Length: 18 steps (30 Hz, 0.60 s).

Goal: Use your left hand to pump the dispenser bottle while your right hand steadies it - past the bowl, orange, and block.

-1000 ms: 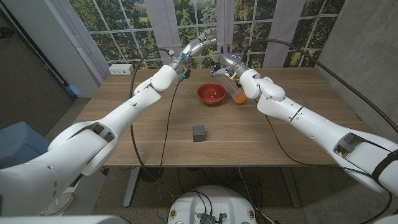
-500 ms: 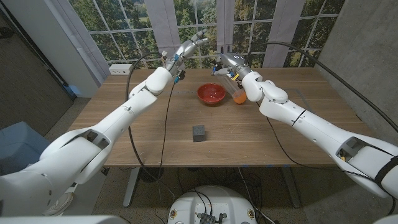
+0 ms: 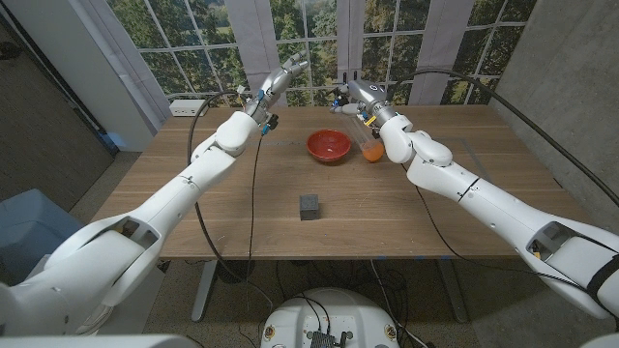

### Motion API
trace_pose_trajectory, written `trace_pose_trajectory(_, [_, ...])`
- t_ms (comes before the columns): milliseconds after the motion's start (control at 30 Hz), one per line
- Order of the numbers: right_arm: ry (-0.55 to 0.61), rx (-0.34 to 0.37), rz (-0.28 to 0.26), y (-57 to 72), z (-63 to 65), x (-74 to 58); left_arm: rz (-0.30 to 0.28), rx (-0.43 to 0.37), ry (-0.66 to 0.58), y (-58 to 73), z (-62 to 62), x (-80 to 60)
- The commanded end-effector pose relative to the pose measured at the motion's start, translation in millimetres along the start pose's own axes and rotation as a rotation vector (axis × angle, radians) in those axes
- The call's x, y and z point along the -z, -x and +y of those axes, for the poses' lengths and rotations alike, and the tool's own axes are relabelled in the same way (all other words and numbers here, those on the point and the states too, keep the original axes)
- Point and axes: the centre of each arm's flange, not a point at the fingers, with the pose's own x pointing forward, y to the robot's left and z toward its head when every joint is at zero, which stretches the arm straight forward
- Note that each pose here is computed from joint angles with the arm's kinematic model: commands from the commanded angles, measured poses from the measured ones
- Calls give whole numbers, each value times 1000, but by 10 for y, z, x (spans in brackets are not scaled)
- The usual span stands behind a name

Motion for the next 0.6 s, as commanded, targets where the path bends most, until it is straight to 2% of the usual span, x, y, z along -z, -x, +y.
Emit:
trace_pose_trajectory(33, [-45,89,12,155,-63,66,46,-36,43,273,117,78])
trace_pose_trajectory(200, [-63,131,26,235,-80,114,67,-72,52,419,199,100])
trace_pose_trajectory(367, [-71,143,45,294,-107,151,81,-108,74,563,254,130])
trace_pose_trajectory(600, [-89,180,63,383,-133,211,102,-133,82,697,316,153])
